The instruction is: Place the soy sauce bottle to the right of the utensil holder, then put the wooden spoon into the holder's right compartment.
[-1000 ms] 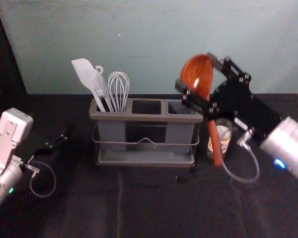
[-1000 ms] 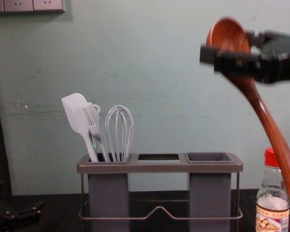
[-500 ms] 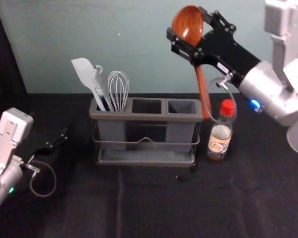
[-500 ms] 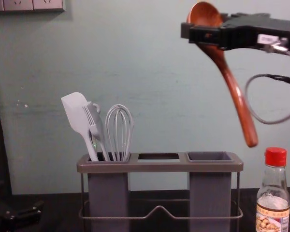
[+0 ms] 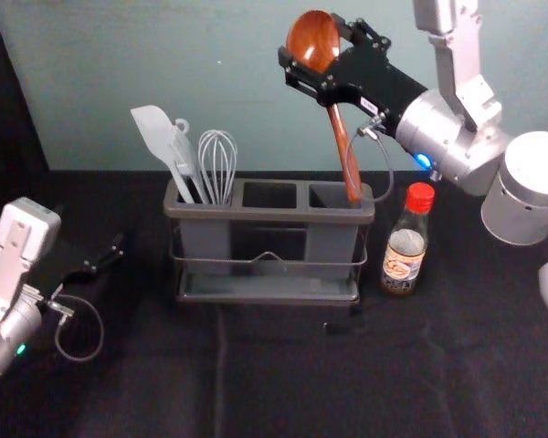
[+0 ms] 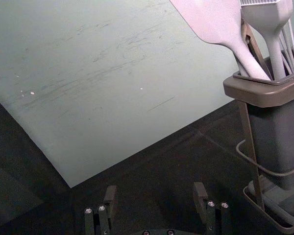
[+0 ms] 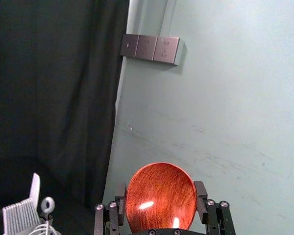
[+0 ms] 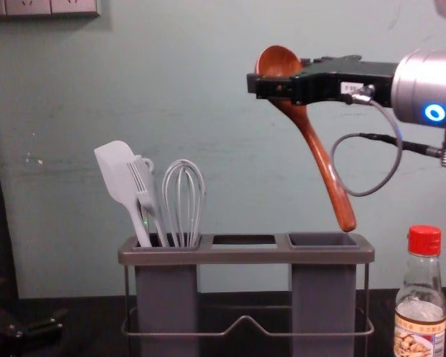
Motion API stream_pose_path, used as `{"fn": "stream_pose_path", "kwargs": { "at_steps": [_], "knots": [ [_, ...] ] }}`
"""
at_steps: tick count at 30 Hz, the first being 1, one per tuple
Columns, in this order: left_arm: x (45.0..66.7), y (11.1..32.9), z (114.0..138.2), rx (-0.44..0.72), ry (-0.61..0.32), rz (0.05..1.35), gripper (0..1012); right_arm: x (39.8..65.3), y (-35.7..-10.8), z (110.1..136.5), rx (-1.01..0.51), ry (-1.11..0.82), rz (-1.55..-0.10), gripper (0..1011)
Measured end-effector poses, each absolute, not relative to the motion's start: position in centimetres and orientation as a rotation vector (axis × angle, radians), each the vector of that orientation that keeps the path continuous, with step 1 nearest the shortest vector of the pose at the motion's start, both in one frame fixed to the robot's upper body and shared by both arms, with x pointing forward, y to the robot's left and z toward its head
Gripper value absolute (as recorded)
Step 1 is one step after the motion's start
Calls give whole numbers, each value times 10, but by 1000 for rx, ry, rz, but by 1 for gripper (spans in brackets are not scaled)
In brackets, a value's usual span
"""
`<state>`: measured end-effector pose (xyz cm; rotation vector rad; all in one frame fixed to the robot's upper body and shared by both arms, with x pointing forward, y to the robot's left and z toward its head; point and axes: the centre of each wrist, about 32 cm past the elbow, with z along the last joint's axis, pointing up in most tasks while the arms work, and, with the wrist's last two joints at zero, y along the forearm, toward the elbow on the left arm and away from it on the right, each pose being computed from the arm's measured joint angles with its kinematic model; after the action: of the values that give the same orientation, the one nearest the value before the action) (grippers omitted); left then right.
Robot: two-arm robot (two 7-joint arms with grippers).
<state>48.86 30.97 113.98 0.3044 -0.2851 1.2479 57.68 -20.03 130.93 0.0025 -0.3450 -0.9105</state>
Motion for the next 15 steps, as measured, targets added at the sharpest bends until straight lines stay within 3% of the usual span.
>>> {"fn": "stream_pose_path", "kwargs": {
  "at_steps": [15],
  "knots": [
    [489, 310, 1140, 304, -285, 1248, 1011, 595, -198, 1300, -23, -320, -901, 841]
  ]
}}
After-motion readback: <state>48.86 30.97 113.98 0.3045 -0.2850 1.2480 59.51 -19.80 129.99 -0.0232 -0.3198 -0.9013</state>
